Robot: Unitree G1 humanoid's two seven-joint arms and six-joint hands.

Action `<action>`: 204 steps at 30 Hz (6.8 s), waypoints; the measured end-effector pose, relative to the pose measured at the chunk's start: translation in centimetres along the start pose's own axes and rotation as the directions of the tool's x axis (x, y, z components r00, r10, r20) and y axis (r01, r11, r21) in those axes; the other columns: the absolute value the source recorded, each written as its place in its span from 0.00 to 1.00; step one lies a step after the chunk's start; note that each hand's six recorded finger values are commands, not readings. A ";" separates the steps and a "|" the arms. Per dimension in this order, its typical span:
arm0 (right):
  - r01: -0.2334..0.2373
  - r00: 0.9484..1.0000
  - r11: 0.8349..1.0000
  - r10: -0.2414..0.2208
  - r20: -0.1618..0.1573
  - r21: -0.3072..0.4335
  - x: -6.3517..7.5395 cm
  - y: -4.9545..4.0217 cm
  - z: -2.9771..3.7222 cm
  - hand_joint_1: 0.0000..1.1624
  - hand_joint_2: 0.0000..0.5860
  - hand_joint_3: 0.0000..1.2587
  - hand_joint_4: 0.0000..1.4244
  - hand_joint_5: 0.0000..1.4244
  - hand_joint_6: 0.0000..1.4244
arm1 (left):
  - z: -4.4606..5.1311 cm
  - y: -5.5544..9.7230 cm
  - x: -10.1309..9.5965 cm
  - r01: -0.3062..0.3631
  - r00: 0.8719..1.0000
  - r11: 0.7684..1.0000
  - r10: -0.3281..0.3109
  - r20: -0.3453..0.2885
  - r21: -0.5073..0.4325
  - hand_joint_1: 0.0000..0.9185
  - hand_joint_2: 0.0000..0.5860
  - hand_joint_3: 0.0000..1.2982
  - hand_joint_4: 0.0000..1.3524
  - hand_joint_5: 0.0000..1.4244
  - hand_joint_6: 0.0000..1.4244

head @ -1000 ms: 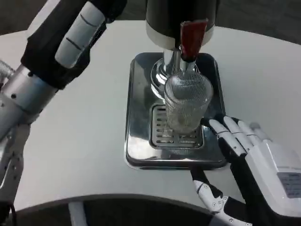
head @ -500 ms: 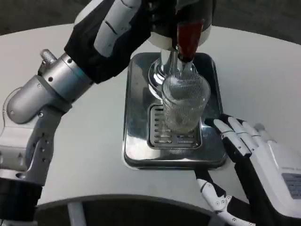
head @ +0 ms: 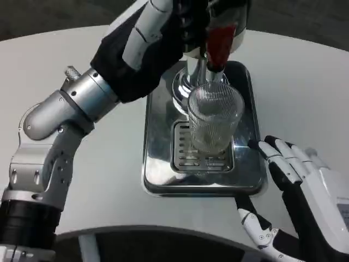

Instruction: Grasp the cup under the faucet to collect the drink, then remove the cup.

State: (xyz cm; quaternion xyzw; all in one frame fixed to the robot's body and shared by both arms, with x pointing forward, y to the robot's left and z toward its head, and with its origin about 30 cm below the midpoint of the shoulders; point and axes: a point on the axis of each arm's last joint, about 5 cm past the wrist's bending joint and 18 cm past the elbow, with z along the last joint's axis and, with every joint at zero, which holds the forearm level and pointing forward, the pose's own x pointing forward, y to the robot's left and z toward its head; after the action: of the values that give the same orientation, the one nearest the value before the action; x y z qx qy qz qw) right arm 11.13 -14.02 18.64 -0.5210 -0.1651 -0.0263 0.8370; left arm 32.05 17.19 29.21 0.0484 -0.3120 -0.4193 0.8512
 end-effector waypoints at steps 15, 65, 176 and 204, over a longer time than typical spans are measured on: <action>-0.005 1.000 1.000 0.005 -0.003 0.007 -0.1 0.10 0.17 0.28 0.77 0.12 0.05 0.06 0.05 | -0.22 0.1 -0.2 0.058 0.998 0.998 -0.058 -0.026 0.008 0.00 0.20 0.00 0.00 0.00 0.00; 0.006 0.995 0.994 0.005 -0.100 0.112 -0.7 0.65 -0.24 0.33 0.67 0.09 0.04 0.05 0.06 | 4.21 -0.8 -1.8 0.312 0.941 0.524 -0.283 -0.183 0.793 0.00 0.18 0.00 0.00 0.02 0.00; 0.202 0.979 0.693 -0.158 -0.128 0.692 15.8 9.15 -0.50 0.96 0.27 0.48 0.58 0.63 0.82 | 4.16 -0.1 -6.7 -0.090 0.992 0.607 -0.019 0.127 0.790 0.00 0.29 0.00 0.00 0.01 0.00; 0.261 0.963 0.727 -0.240 -0.121 0.635 13.3 9.86 0.44 0.99 0.17 0.56 0.66 0.68 0.94 | 3.98 -0.2 -7.9 -0.108 0.994 0.589 0.046 0.100 0.801 0.00 0.28 0.00 0.00 0.00 0.00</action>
State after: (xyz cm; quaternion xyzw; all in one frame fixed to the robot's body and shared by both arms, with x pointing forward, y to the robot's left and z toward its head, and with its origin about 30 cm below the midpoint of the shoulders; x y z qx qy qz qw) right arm 25.68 -7.44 14.34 -0.1733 -0.2198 -0.0883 0.9560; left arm 26.05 23.62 28.45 0.3996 -0.4983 -0.1973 0.7437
